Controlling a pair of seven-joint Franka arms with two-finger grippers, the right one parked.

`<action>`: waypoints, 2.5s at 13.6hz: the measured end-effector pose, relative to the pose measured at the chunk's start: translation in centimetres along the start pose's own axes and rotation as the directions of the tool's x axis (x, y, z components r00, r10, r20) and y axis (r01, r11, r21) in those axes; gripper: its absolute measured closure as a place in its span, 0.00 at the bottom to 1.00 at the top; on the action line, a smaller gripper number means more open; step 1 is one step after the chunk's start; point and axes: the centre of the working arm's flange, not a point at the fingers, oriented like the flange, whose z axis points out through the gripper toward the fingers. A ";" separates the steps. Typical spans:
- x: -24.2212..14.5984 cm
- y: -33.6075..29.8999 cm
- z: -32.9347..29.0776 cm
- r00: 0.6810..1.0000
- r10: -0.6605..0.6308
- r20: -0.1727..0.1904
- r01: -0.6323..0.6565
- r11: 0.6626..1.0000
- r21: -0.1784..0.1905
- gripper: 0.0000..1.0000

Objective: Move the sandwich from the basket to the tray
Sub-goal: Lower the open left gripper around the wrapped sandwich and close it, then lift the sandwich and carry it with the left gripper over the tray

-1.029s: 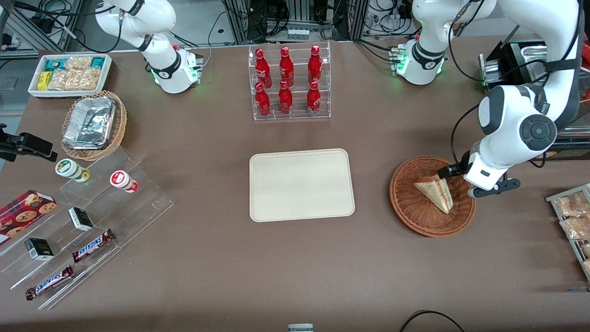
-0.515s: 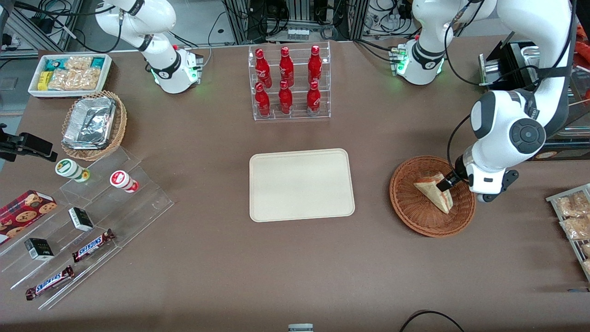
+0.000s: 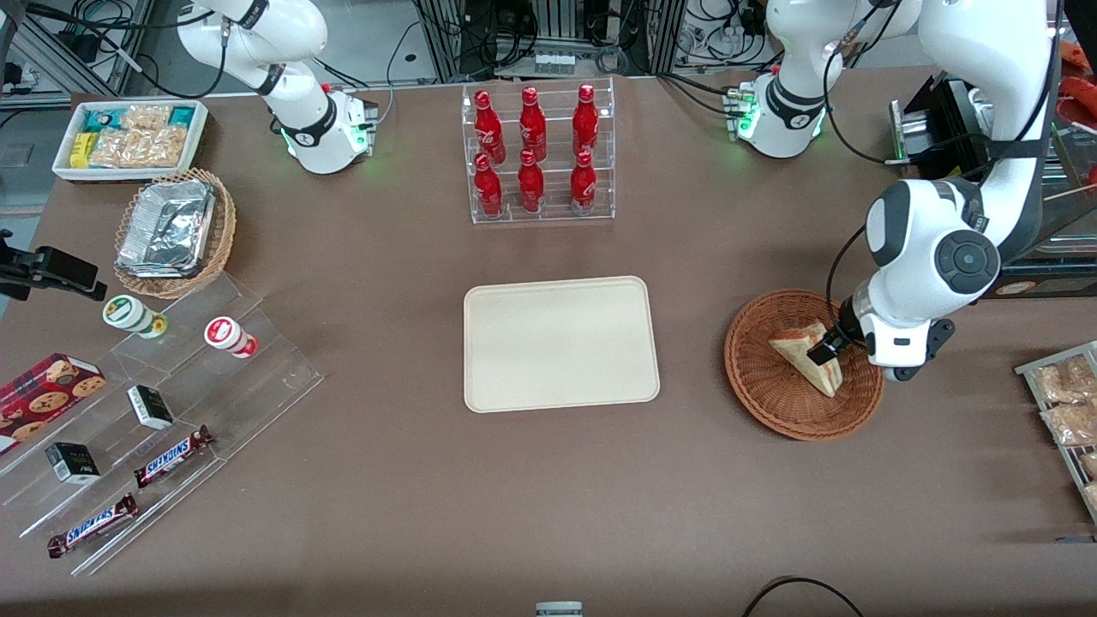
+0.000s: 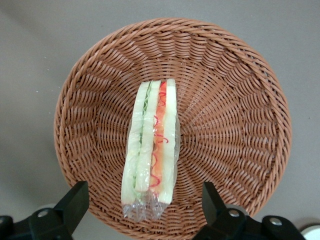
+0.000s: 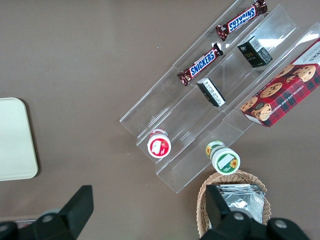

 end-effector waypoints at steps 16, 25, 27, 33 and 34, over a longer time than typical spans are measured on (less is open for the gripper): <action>-0.9 -0.6 6.3 0.999 -0.050 0.019 0.050 0.999 0.008 0.53; -4.1 5.2 -0.5 0.989 0.121 0.082 -0.125 0.991 0.049 0.83; -6.4 7.5 -1.8 0.981 0.177 0.080 -0.180 0.983 0.031 0.83; -13.9 15.1 -1.8 0.929 0.358 0.089 -0.358 0.933 -0.021 0.83; -15.8 16.5 -1.4 0.915 0.395 0.080 -0.395 0.919 -0.015 0.83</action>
